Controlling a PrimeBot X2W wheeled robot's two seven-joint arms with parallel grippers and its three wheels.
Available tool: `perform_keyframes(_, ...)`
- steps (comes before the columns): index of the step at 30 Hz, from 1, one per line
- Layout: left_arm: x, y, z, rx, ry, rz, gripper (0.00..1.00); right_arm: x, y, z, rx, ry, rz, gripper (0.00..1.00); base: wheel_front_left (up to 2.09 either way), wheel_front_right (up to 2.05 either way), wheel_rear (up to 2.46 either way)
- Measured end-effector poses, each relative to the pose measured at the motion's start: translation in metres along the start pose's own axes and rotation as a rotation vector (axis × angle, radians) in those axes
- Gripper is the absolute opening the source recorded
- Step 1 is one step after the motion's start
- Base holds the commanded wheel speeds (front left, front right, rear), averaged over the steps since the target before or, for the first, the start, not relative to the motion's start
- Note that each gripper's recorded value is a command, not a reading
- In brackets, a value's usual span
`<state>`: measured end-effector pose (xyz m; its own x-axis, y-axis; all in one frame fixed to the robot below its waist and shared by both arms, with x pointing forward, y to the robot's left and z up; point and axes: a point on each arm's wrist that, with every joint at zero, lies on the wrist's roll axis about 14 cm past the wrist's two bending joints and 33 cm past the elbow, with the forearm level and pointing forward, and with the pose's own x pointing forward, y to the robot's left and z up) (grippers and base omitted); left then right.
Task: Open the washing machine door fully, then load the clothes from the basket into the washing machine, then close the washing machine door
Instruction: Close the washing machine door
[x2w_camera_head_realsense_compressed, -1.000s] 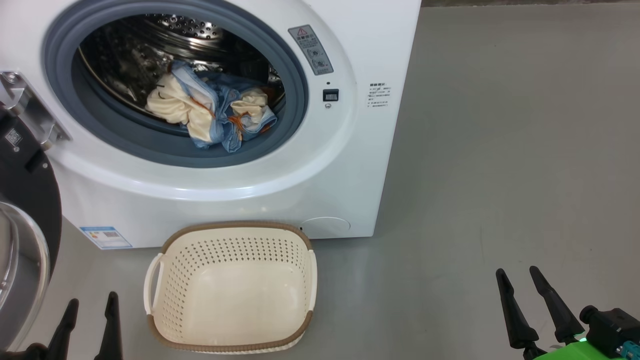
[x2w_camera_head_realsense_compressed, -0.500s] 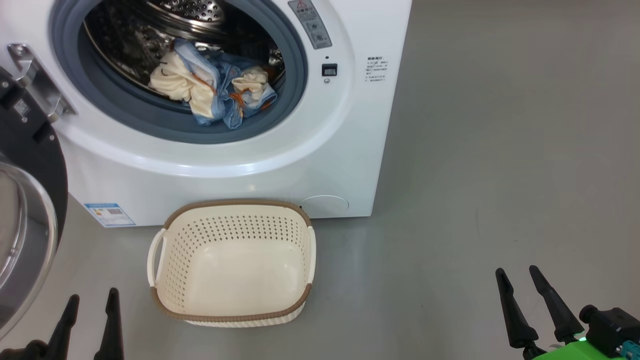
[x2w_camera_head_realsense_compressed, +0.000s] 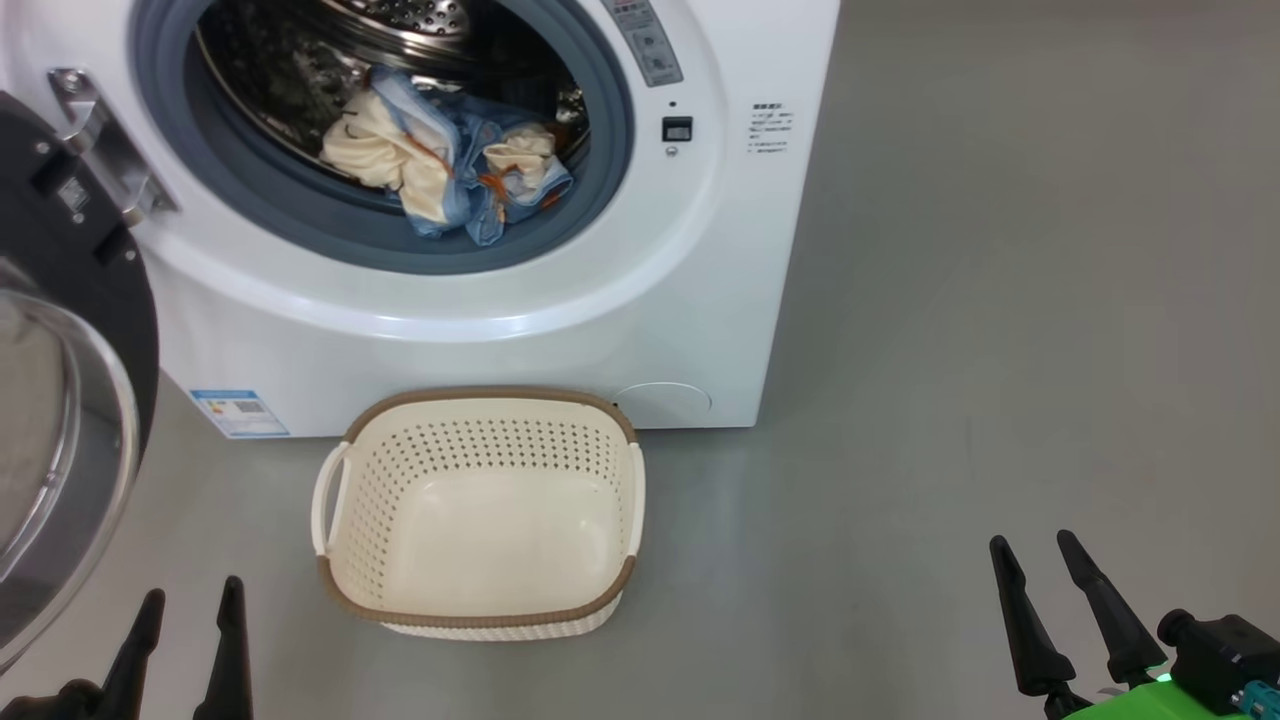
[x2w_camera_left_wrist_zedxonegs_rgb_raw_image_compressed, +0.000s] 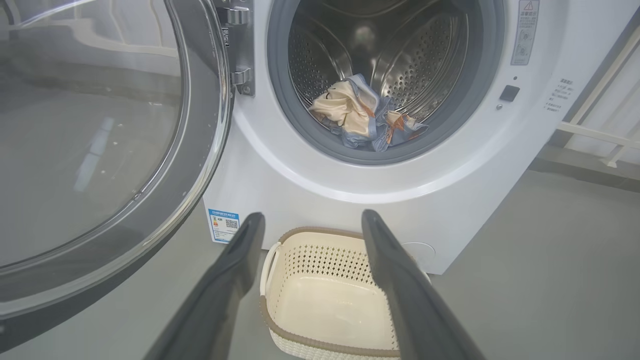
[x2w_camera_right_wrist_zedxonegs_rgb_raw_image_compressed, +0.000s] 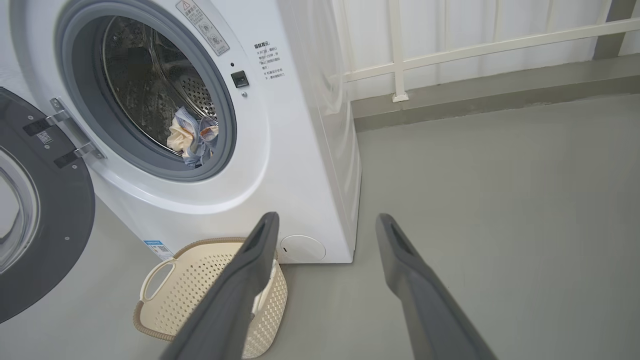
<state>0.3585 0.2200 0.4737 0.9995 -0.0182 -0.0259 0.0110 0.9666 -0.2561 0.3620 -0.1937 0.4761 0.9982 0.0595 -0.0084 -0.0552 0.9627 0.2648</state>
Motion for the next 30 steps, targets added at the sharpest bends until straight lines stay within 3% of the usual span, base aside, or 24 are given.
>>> perform_keyframes(9, -0.014, 0.019, 0.005, -0.003, -0.017, 0.073, 1.00, 0.013, 0.027, -0.009, 0.000, 0.027, 0.092, 1.00, 0.00, 0.00, 0.00)
perform_keyframes(30, -0.100, 0.083, 0.013, -0.061, -0.084, 0.383, 1.00, 0.049, 0.137, -0.028, -0.034, 0.088, 0.465, 1.00, 0.00, 0.00, 0.00)
